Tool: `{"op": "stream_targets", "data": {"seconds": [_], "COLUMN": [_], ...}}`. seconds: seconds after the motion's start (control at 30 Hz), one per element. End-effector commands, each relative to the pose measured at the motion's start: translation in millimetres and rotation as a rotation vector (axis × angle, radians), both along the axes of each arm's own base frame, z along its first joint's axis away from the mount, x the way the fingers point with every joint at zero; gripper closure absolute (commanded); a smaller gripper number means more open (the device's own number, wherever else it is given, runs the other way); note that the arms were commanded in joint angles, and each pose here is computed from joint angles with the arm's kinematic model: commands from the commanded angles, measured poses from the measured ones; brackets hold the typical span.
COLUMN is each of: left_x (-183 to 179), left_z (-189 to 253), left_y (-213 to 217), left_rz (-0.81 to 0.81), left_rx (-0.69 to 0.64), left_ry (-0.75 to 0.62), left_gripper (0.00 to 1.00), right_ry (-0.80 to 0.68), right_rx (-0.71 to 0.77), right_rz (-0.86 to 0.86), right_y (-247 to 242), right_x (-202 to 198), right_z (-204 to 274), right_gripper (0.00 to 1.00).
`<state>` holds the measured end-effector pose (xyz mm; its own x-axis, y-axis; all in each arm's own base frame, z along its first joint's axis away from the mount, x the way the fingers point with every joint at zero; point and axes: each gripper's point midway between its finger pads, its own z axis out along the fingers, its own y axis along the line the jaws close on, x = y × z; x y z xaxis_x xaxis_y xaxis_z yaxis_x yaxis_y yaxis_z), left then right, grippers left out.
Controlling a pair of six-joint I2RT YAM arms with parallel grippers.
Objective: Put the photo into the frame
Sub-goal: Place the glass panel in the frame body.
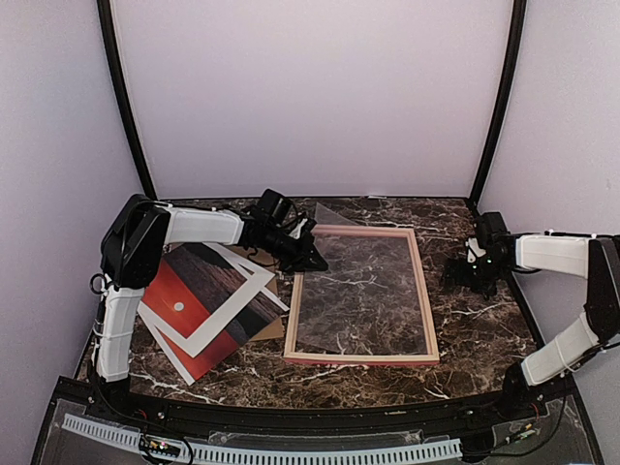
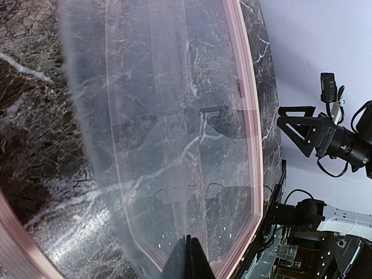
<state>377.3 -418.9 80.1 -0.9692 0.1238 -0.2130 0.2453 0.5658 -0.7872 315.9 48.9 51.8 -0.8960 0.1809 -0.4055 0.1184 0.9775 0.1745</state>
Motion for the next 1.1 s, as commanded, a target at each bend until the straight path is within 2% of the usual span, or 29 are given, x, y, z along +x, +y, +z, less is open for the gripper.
{"op": "stream_targets", "data": {"seconds": [0.0,1.07], "left_x": [3.9,3.7], "left_z": [18.4,17.1], "left_y": [-0.2,0.2], "left_rz": [-0.006,0.003], "left_rx": [-0.016,-0.017], "left_ry": [-0.034,-0.031], "left_gripper": [1.00,1.00], "right_ry": [-0.015,-0.011], "right_rx": [0.007,0.006], "right_rz": [0.011,0.011], "right_y": [1.9,1.7], "right_x": [1.5,0.8], "right_z": [0.7,-0.6], "right_gripper": [0.01,0.01]}}
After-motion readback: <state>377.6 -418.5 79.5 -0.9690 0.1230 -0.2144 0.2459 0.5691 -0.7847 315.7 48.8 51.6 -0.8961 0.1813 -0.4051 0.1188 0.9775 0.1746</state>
